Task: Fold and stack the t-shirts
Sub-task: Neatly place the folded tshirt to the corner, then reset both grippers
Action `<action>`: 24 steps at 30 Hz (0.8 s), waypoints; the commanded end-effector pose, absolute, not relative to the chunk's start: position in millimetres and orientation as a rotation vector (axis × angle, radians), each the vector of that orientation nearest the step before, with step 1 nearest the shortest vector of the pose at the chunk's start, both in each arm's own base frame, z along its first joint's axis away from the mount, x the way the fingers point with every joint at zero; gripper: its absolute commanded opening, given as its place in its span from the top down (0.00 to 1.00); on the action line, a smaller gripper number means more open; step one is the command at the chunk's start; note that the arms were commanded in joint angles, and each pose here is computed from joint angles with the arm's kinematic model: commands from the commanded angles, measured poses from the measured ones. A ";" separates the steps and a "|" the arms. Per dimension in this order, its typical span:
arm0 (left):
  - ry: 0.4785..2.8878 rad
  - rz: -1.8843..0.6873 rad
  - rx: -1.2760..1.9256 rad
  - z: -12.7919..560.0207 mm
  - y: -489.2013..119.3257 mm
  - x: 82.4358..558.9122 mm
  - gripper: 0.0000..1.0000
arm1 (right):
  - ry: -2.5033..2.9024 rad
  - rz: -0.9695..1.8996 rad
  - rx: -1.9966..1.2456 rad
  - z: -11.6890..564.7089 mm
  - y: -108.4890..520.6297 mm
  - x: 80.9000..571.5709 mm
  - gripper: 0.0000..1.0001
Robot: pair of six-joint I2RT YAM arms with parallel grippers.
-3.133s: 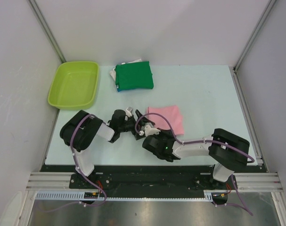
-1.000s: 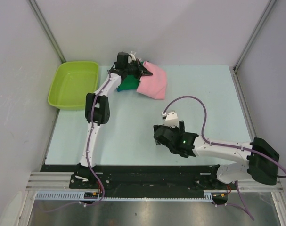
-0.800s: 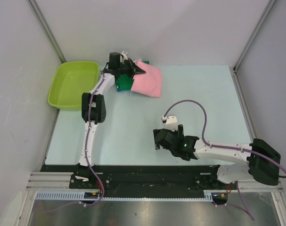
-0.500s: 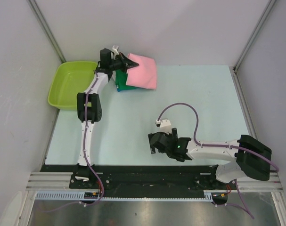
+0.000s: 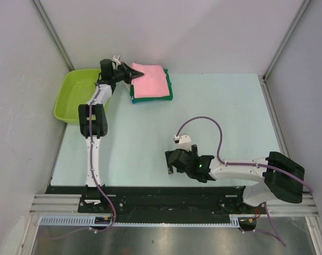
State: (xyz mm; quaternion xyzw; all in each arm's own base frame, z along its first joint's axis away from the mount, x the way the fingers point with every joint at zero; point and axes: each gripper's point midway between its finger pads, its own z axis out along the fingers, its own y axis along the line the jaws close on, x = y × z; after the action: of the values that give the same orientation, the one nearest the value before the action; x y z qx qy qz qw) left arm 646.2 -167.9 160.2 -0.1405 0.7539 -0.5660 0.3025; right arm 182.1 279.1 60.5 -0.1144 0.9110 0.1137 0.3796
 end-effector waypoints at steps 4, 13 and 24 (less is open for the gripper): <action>1.956 -1.408 -0.362 189.0 -135.3 649.2 0.01 | 2.307 0.322 -0.280 64.3 286.0 183.8 0.00; 2.103 -1.118 -0.593 142.6 -72.1 650.8 0.00 | 2.291 0.322 -0.290 71.7 285.0 183.4 0.00; 2.319 -0.303 -0.879 120.4 11.6 531.0 0.00 | 2.317 0.184 -0.128 81.4 262.6 235.3 0.00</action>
State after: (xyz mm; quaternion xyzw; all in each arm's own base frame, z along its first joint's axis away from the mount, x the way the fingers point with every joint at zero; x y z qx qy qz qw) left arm 596.8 -30.6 105.9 -0.3016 0.8707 -0.2401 0.3054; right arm 208.5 272.8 65.9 -0.0847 0.9170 0.0886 0.3797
